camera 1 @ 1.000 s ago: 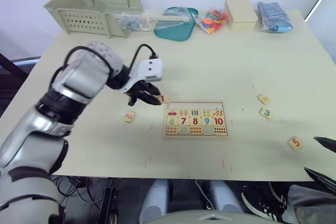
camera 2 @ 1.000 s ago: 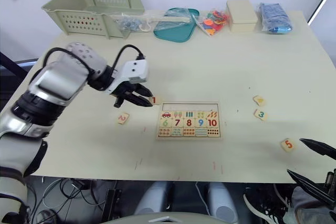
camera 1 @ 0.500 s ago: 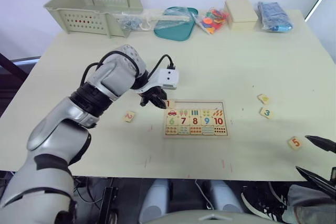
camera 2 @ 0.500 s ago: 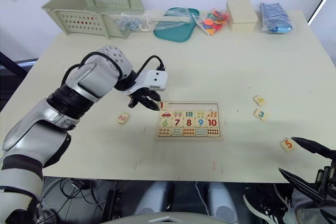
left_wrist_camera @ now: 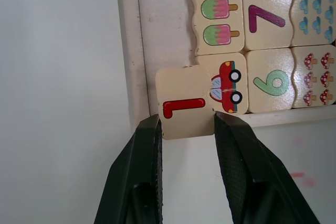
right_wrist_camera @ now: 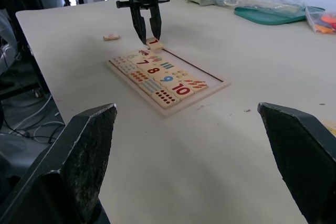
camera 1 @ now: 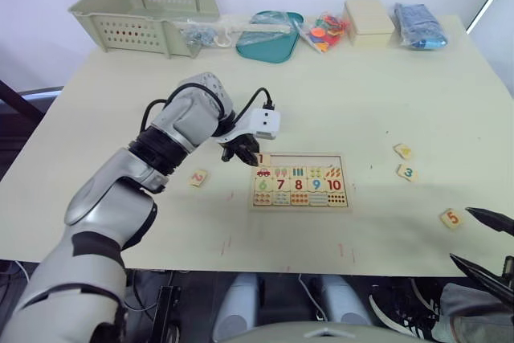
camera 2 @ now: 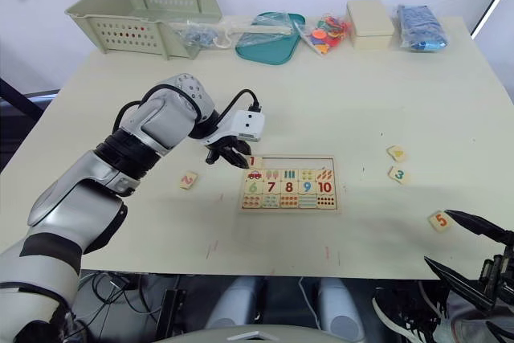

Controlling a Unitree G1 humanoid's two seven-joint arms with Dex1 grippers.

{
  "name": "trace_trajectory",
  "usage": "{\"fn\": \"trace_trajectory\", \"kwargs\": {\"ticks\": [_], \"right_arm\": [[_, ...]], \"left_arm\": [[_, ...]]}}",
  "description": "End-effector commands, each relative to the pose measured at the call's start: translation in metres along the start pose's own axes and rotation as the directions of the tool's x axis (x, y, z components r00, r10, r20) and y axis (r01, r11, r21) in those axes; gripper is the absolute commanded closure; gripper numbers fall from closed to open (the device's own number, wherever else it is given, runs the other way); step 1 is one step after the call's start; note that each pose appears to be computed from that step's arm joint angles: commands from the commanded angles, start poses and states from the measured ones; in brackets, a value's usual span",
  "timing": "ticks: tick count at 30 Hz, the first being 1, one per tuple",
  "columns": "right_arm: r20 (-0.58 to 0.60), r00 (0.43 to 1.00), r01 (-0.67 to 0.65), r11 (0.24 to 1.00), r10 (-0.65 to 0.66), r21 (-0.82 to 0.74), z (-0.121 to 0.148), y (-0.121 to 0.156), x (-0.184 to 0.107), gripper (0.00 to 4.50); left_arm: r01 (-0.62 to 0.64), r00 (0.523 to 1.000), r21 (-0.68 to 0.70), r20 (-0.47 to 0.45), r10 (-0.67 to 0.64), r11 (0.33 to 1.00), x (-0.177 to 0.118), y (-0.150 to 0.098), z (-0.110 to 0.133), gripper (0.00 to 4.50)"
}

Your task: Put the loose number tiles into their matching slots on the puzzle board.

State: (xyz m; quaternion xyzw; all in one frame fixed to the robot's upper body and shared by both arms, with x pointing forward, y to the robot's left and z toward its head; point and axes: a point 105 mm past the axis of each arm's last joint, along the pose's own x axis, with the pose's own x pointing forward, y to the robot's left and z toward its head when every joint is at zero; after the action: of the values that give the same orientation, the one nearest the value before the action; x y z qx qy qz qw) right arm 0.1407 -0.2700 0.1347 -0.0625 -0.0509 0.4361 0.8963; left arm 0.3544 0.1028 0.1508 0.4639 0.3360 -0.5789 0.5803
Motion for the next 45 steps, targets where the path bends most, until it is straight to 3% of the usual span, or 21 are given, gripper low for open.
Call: {"fn": "trace_trajectory", "kwargs": {"ticks": [1, 45], "right_arm": [[0.005, 1.000, 0.003, 1.000, -0.003, -0.025, 0.0050, 0.0024, -0.0017, 0.00], [0.006, 0.999, 0.039, 0.999, -0.039, 0.007, -0.0006, 0.0112, -0.0042, 0.00]], "left_arm": [[-0.040, 0.999, 0.023, 0.010, 0.039, 0.999, -0.0099, 0.0057, 0.0059, 3.55], [-0.038, 0.999, 0.038, -0.016, 0.038, 0.999, -0.0067, 0.0091, 0.0116, 3.55]]}}
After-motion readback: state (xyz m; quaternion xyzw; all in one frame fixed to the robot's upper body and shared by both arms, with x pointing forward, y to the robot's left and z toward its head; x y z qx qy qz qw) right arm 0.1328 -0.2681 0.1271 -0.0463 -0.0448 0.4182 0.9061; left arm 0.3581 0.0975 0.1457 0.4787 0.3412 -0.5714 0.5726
